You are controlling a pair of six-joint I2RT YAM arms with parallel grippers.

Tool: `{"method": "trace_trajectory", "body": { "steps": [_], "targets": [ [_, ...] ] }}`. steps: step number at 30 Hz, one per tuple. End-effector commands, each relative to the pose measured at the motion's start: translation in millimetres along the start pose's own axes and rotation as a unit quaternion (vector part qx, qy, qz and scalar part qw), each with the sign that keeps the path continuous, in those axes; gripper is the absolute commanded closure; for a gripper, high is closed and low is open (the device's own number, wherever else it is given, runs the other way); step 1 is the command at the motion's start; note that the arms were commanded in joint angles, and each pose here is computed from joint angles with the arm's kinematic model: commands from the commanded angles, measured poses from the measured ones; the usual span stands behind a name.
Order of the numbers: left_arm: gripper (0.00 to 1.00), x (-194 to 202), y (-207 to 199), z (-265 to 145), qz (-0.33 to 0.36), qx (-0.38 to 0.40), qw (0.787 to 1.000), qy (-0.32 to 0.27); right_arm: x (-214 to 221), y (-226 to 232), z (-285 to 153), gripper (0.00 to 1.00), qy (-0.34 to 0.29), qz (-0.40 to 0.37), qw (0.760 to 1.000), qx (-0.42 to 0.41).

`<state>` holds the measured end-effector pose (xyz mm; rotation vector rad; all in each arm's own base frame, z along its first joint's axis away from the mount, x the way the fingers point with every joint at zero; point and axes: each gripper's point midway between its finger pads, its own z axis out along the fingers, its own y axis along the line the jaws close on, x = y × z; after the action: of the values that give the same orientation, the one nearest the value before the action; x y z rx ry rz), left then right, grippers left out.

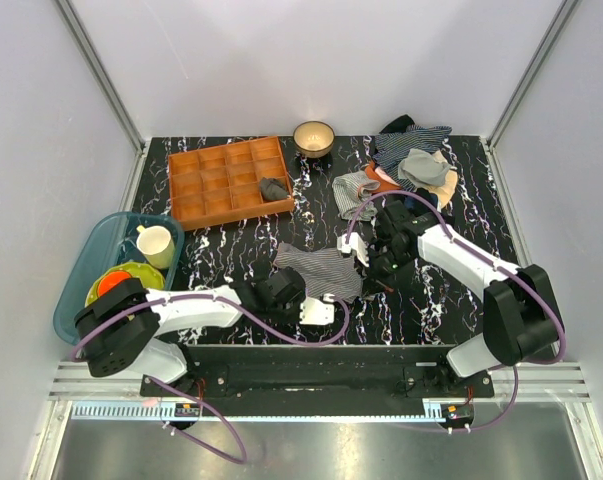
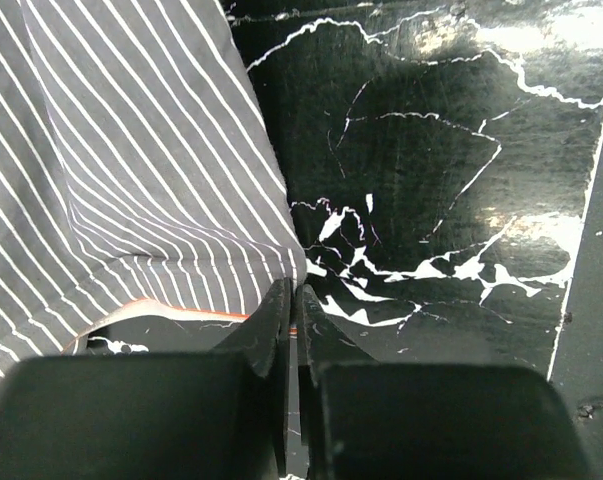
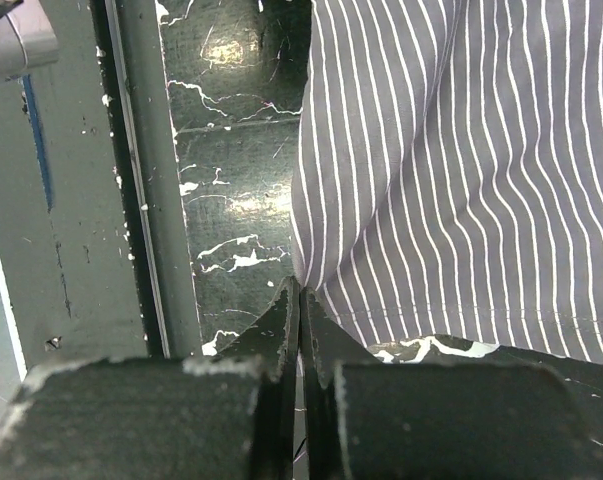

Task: Roll the underwear
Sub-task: Flatten out the underwear at the center of the board.

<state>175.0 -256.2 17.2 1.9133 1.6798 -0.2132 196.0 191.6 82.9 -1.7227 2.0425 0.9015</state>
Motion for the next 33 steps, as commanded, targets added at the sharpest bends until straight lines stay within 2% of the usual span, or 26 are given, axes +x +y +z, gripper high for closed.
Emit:
{"method": "trace_trajectory", "body": {
  "steps": [1,7,12,16,21,26,29,33],
  "targets": [
    [1.0,-22,14,-10,0.006,-0.015,1.0,-0.024,-15,2,-9,0.99,-0.025,-0.014,1.0,-0.001],
    [1.0,-41,21,-39,-0.024,-0.027,0.998,-0.057,-20,9,-17,0.99,-0.033,-0.017,0.999,0.003],
    [1.0,-65,24,-75,-0.074,-0.034,0.991,-0.103,-40,29,-50,0.99,-0.04,-0.045,0.998,0.014],
    [1.0,-83,28,-122,-0.111,-0.052,0.98,-0.154,-61,49,-80,1.0,-0.034,-0.086,0.995,0.03],
    [1.0,-113,35,-200,-0.159,-0.079,0.951,-0.252,-106,91,-112,1.0,-0.051,-0.144,0.987,0.039],
    [1.0,-138,28,-278,-0.192,-0.067,0.92,-0.335,-135,118,-145,1.0,-0.095,-0.147,0.984,0.017],
    [1.0,-148,21,-308,-0.2,-0.048,0.905,-0.371,-143,128,-156,1.0,-0.123,-0.153,0.98,0.012],
    [1.0,-156,19,-323,-0.21,-0.038,0.895,-0.391,-159,137,-178,1.0,-0.167,-0.151,0.974,0.031]
  ]
}}
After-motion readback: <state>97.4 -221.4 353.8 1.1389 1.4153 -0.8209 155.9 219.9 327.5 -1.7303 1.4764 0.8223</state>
